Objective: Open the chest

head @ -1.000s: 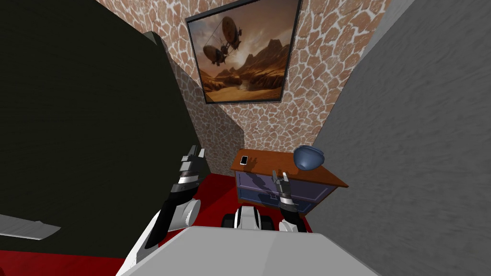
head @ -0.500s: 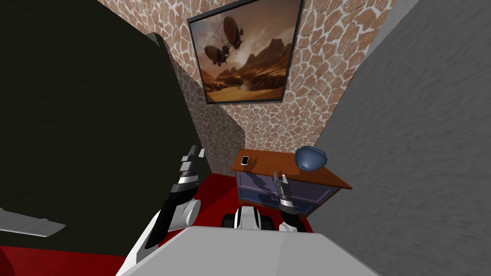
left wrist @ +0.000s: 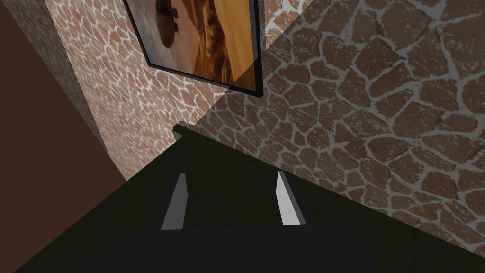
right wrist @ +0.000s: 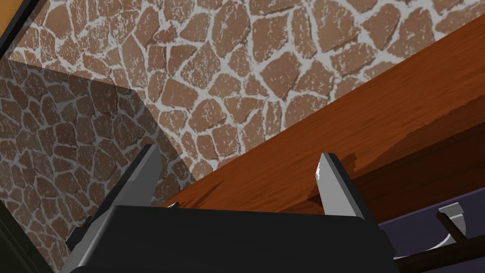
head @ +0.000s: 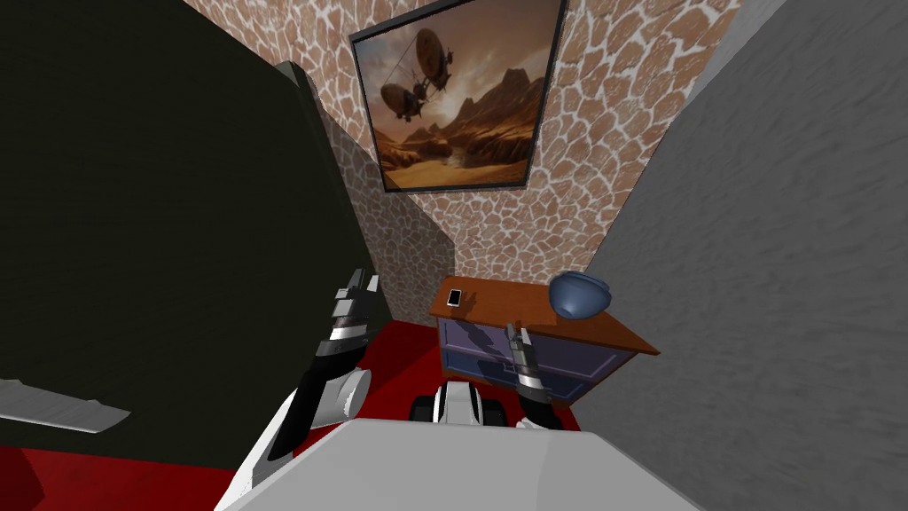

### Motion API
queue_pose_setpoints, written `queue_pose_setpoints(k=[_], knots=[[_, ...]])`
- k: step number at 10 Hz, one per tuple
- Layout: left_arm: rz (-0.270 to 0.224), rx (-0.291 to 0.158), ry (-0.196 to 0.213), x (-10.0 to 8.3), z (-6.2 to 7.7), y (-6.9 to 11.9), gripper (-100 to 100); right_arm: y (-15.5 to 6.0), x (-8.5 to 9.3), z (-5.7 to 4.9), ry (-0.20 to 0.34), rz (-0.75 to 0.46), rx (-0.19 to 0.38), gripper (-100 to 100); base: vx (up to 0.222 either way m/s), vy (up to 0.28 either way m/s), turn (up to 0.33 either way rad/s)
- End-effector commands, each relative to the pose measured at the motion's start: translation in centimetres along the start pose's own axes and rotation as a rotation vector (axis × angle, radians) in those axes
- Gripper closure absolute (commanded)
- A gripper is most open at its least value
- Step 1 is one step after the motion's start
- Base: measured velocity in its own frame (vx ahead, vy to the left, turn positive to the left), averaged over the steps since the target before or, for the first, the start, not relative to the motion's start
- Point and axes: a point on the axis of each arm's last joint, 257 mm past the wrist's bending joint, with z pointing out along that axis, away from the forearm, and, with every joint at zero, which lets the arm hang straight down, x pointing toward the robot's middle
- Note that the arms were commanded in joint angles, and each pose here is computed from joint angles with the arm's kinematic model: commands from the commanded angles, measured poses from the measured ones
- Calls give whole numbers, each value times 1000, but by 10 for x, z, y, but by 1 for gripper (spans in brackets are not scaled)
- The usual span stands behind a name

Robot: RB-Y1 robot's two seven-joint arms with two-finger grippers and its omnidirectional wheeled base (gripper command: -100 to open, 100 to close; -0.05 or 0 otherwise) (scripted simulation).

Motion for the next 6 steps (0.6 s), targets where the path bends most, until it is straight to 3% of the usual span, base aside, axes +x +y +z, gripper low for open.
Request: queue_pose_setpoints(k=[1, 2, 4, 5, 6], knots=[[0, 0, 0, 0, 0, 0, 0, 6, -3, -5, -4, 74, -12, -100, 0, 0, 0], [0, 0, 0, 0, 0, 0, 0, 13, -7, -12, -6, 102, -31, -100, 8, 2, 48], [0, 0, 0, 0, 0, 0, 0, 15, -8, -13, -9, 154, -34, -100, 5, 1, 17], [0, 0, 0, 0, 0, 0, 0, 24, -13, -22, -13, 180, -56, -100, 9, 2, 52], [0, 0, 0, 0, 0, 0, 0, 24, -13, -22, -12, 208, -56, -100, 9, 0, 30]])
